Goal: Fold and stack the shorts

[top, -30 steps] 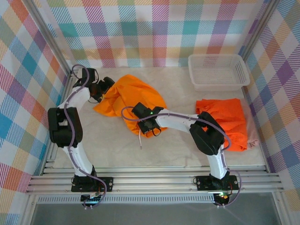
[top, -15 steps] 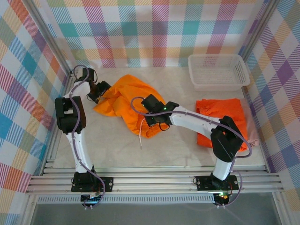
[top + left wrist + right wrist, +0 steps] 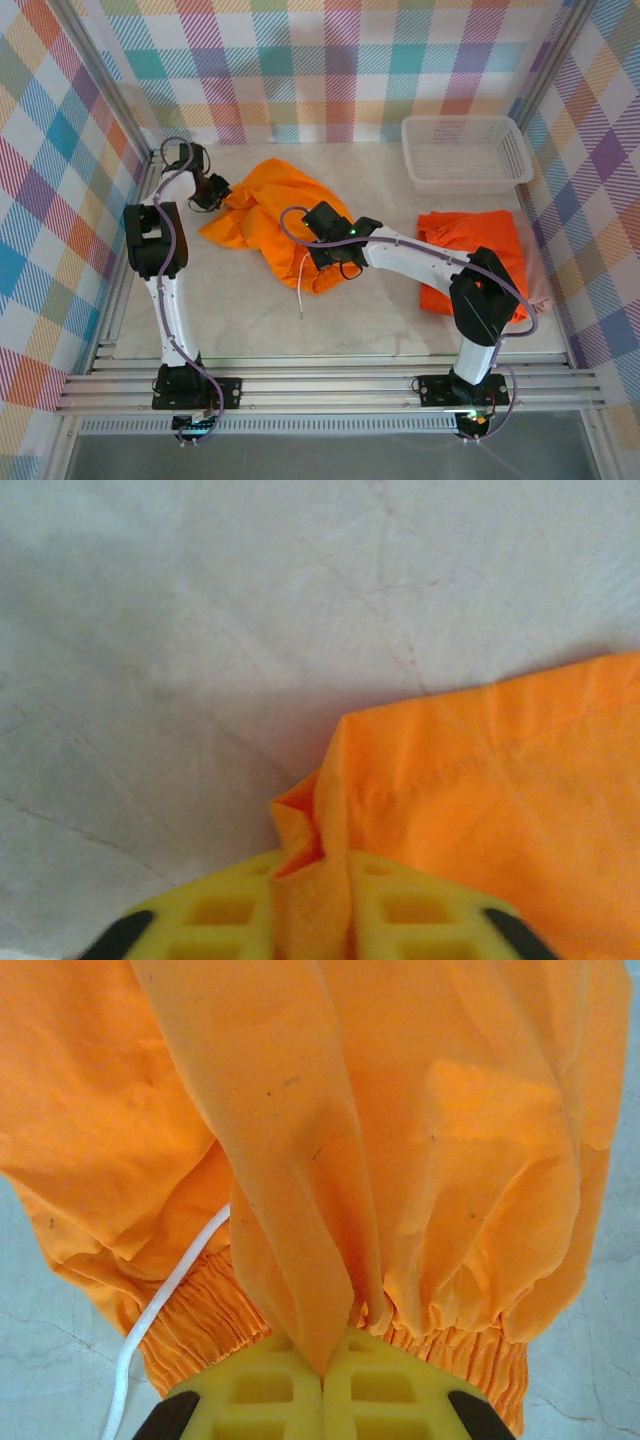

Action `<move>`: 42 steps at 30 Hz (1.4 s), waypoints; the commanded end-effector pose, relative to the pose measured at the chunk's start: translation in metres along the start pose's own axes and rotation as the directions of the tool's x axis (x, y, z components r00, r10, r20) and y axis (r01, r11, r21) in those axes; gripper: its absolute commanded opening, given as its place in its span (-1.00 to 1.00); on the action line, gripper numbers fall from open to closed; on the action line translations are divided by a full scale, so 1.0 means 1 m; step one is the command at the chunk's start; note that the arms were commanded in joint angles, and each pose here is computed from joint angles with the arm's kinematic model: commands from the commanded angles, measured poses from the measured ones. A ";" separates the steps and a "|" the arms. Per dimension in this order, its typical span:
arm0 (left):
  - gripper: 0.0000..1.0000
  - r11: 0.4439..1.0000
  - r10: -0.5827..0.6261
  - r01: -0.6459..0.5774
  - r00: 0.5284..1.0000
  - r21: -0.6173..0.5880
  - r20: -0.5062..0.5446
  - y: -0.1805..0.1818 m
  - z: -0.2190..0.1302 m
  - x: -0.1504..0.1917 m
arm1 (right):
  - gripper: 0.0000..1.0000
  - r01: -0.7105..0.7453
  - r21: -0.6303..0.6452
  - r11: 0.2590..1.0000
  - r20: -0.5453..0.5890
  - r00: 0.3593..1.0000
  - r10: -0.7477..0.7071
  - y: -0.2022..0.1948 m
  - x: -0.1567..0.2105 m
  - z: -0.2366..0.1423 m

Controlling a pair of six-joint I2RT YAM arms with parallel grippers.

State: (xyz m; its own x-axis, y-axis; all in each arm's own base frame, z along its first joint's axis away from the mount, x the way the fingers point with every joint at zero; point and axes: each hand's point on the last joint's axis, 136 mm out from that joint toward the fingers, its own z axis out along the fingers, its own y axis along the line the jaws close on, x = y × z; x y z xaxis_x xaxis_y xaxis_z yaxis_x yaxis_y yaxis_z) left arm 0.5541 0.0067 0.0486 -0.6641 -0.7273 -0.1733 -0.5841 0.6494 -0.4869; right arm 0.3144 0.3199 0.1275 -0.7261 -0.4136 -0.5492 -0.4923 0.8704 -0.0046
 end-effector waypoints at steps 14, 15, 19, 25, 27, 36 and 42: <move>-1.00 0.963 0.141 -0.222 0.897 0.151 0.419 -0.103 -0.262 -0.041 | -1.00 -0.083 -0.054 0.995 0.249 0.964 0.094 -0.052 -0.083 -0.094; -1.00 0.960 0.142 -0.233 0.884 0.157 0.444 -0.107 -0.281 -0.040 | -1.00 -0.077 -0.056 0.995 0.272 0.958 0.090 -0.053 -0.091 -0.103; -1.00 0.943 0.147 -0.285 0.820 0.171 0.554 -0.121 -0.354 -0.035 | -1.00 -0.046 -0.119 0.992 0.374 0.923 0.088 -0.045 -0.117 -0.145; -1.00 0.924 0.138 -0.342 0.717 0.172 0.684 -0.125 -0.450 -0.018 | -1.00 0.019 -0.357 0.934 0.467 0.869 0.161 -0.012 -0.129 -0.213; -1.00 0.920 0.127 -0.351 0.685 0.172 0.718 -0.122 -0.474 -0.011 | -1.00 0.069 -0.437 0.897 0.494 0.852 0.175 0.006 -0.128 -0.237; -1.00 0.898 0.061 -0.384 0.593 0.216 0.803 -0.116 -0.544 0.017 | -1.00 0.100 -0.482 0.871 0.536 0.819 0.203 0.027 -0.110 -0.293; -1.00 0.919 0.089 -0.343 0.659 0.193 0.747 -0.118 -0.496 -0.004 | -1.00 -0.162 -0.239 0.957 0.455 0.852 0.258 -0.026 -0.099 -0.243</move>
State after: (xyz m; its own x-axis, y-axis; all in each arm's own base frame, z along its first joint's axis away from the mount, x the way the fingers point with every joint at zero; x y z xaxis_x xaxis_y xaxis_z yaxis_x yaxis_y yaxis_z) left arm 0.3660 0.0350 0.5593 -0.0854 -0.5807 -0.8096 -0.1650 0.8096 -0.5633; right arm 0.2560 0.2999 0.4028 -0.4850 -0.0482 -0.8732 -0.6416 0.6980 0.3179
